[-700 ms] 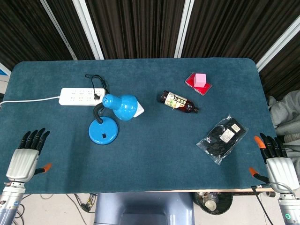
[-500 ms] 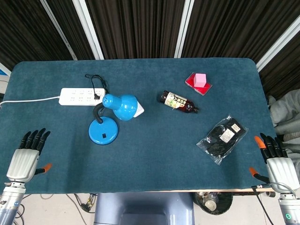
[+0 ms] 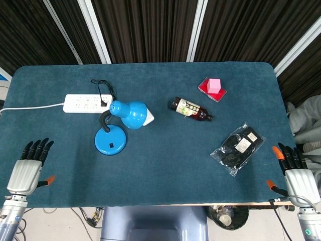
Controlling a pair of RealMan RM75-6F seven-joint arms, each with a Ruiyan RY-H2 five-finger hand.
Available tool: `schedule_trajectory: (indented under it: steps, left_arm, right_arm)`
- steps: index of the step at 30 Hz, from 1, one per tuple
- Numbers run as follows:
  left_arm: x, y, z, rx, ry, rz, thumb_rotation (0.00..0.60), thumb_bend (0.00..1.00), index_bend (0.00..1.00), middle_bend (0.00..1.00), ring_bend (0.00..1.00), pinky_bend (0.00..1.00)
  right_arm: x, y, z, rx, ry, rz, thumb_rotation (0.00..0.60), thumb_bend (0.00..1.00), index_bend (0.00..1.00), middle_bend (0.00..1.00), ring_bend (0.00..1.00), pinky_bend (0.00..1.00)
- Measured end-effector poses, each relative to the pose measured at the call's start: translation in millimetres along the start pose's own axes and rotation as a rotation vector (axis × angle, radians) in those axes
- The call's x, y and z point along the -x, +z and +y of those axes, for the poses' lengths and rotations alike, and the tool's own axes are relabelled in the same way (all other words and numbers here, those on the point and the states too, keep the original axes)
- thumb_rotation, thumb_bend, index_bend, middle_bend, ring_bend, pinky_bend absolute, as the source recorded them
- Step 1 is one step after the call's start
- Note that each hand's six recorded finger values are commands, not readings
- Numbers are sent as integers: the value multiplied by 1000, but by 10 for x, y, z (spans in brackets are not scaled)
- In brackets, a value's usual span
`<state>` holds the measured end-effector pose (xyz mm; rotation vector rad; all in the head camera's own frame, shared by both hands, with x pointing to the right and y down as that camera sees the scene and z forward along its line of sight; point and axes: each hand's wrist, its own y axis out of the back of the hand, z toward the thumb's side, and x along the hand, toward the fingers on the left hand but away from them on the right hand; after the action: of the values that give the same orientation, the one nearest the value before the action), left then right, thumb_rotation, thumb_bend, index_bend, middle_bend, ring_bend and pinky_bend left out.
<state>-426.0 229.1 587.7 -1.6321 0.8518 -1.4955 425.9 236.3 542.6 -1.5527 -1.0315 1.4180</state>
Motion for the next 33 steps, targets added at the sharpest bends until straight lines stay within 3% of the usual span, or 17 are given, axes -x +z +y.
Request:
schedule_trajectory:
  steps: [2,4,5,6,8,9,11,19,33]
  left_arm:
    - [5,-1,0,-4,-1,-1,600,31,0,0,0,27]
    - [4,6,0,-9,-3,-3,600,55,0,49,68,174]
    - [3,11,-4,-15,-5,-6,600,97,0,161,187,338]
    - [0,16,-6,-21,-7,-8,600,123,0,231,258,411]
    - [-20,33,-6,-47,-9,-16,600,227,0,507,514,630]
    - [-36,45,-6,-59,-10,-21,600,281,0,623,622,713]
    - [-101,94,-9,-84,-17,-33,600,345,0,729,720,791]
    - [-463,378,-83,-155,-98,-69,600,496,23,904,886,905]
    - [-829,1089,-554,-178,-311,-92,600,527,39,920,901,914]
  right_arm:
    - [-1,0,3,0,0,1,600,250,0,0,0,0]
    - [0,-4,6,0,-1,1,600,250,0,0,0,0]
    - [1,-7,7,2,-1,1,600,250,0,0,0,0]
    - [2,-10,7,4,0,0,600,250,0,0,0,0]
    - [5,-12,7,7,1,0,600,250,0,0,0,0]
    - [6,-10,8,7,1,1,600,250,0,0,0,0]
    - [7,-8,5,7,2,2,600,250,0,0,0,0]
    - [11,-11,1,10,5,-2,600,249,0,0,0,0]
    - [18,-14,1,19,10,-2,600,249,0,0,0,0]
